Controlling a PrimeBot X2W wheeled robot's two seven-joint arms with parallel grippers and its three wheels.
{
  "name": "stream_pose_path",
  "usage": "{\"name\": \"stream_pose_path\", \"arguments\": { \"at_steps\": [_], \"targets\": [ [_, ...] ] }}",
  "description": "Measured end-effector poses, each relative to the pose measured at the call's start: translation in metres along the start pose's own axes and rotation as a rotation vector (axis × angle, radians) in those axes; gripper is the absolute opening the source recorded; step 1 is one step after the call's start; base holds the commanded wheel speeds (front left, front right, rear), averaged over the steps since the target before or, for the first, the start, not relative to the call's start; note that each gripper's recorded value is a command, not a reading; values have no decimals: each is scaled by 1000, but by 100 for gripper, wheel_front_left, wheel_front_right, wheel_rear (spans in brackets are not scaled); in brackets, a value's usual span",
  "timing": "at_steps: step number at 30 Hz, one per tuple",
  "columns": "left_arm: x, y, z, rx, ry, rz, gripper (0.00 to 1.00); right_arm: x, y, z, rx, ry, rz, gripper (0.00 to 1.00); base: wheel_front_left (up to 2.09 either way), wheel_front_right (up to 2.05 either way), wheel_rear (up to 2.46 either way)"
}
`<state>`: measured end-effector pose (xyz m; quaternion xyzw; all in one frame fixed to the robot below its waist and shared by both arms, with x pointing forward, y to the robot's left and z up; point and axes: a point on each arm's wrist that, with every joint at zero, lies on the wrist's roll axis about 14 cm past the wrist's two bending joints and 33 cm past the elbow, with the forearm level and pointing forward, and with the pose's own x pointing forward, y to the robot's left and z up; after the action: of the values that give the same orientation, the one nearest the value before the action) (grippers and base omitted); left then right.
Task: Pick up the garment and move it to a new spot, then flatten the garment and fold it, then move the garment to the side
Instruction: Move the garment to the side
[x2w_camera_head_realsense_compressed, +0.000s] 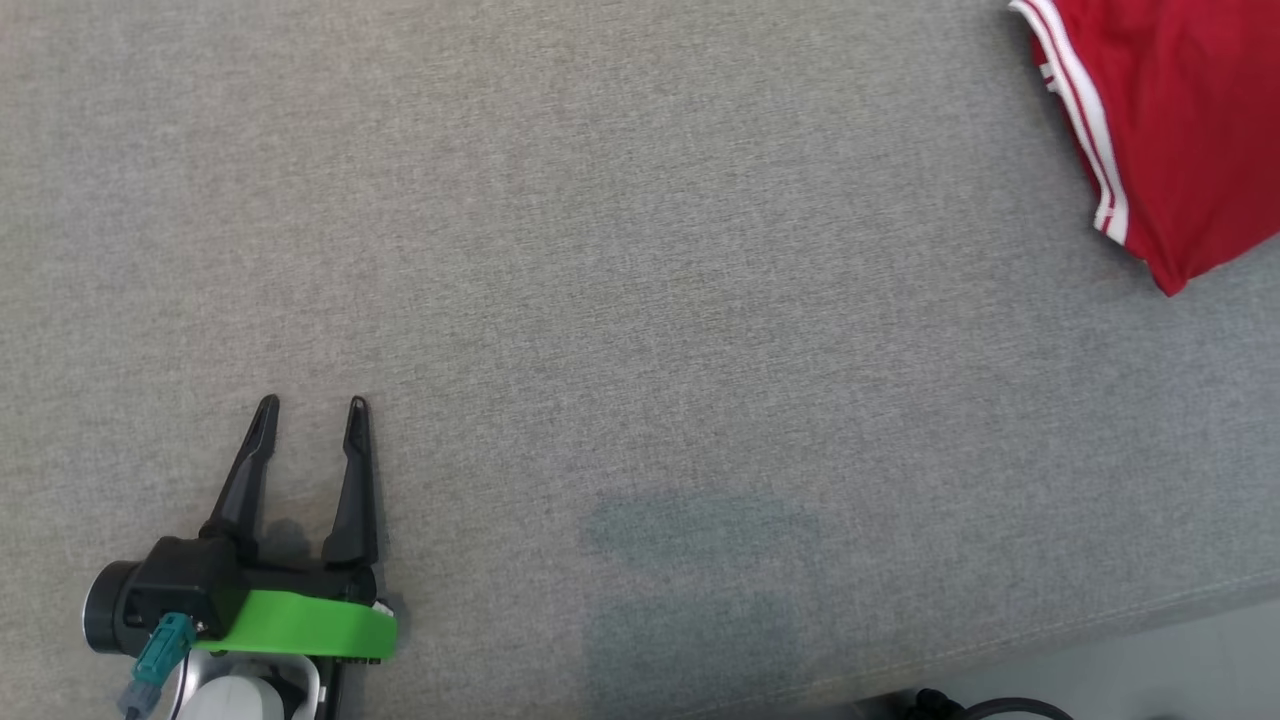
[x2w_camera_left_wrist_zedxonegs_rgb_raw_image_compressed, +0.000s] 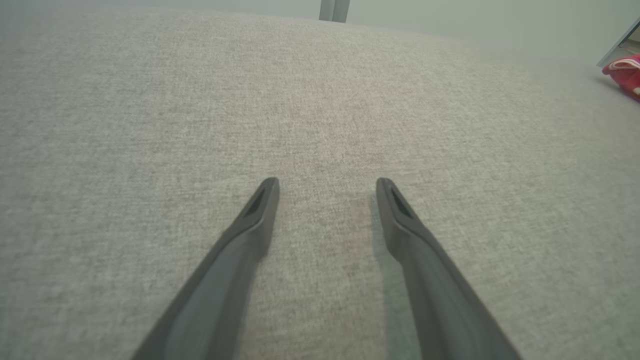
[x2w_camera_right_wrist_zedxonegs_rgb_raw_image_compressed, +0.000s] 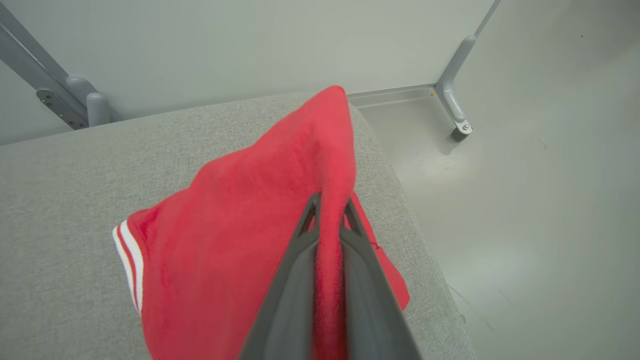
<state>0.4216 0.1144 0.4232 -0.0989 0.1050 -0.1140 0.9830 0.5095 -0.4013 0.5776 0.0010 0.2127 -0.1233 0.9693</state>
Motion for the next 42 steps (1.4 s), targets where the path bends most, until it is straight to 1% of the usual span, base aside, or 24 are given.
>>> {"name": "stream_pose_path", "arguments": {
  "at_steps": [1,2,3,4,8,11,15,16,19,22,25,29,31,35,37,40,42],
  "targets": [
    [0,2,-1,3,3,4,100,3,-6,-5,-10,2,-25,0,0,0,0],
    [-1,3,-2,6,5,6,100,5,-11,-7,-25,-11,-51,26,0,0,0],
    [-2,5,-2,8,8,10,100,7,-17,-11,-36,-24,-78,96,0,0,0],
    [-3,7,-3,12,12,13,100,10,-19,-15,-42,-30,-95,100,0,0,0],
    [-6,11,-3,16,15,24,100,20,-14,-34,-51,-66,-116,100,0,0,0],
    [-9,11,-2,16,13,28,100,20,-11,-31,-62,-134,-118,100,0,0,0],
    [-17,11,1,11,11,38,100,11,7,-26,-105,-218,-66,100,0,0,0],
    [-22,11,3,7,8,46,100,1,14,-17,-125,-287,-40,100,0,0,0],
    [-31,11,11,4,-9,57,100,-21,23,-6,-161,-379,-2,100,0,0,0],
    [-43,10,15,2,-16,70,100,-46,40,-6,-185,-445,58,100,0,0,0],
    [-61,18,20,13,-24,113,100,-75,63,-12,-195,-498,141,100,0,0,0],
    [-83,22,28,38,-45,148,100,-114,78,-34,-191,-529,197,100,0,0,0],
    [-91,22,35,46,-68,154,100,-131,86,-51,-164,-527,216,100,0,0,0],
    [-106,24,49,67,-114,179,100,-159,90,-84,-92,-510,201,100,0,0,0],
    [-112,24,56,66,-142,190,100,-170,104,-99,-118,-502,229,100,0,0,0],
    [-120,22,64,70,-172,194,100,-178,113,-116,-91,-483,219,100,0,0,0],
    [-122,22,65,71,-177,194,100,-180,117,-121,-94,-474,220,100,0,0,0]
  ]
}}
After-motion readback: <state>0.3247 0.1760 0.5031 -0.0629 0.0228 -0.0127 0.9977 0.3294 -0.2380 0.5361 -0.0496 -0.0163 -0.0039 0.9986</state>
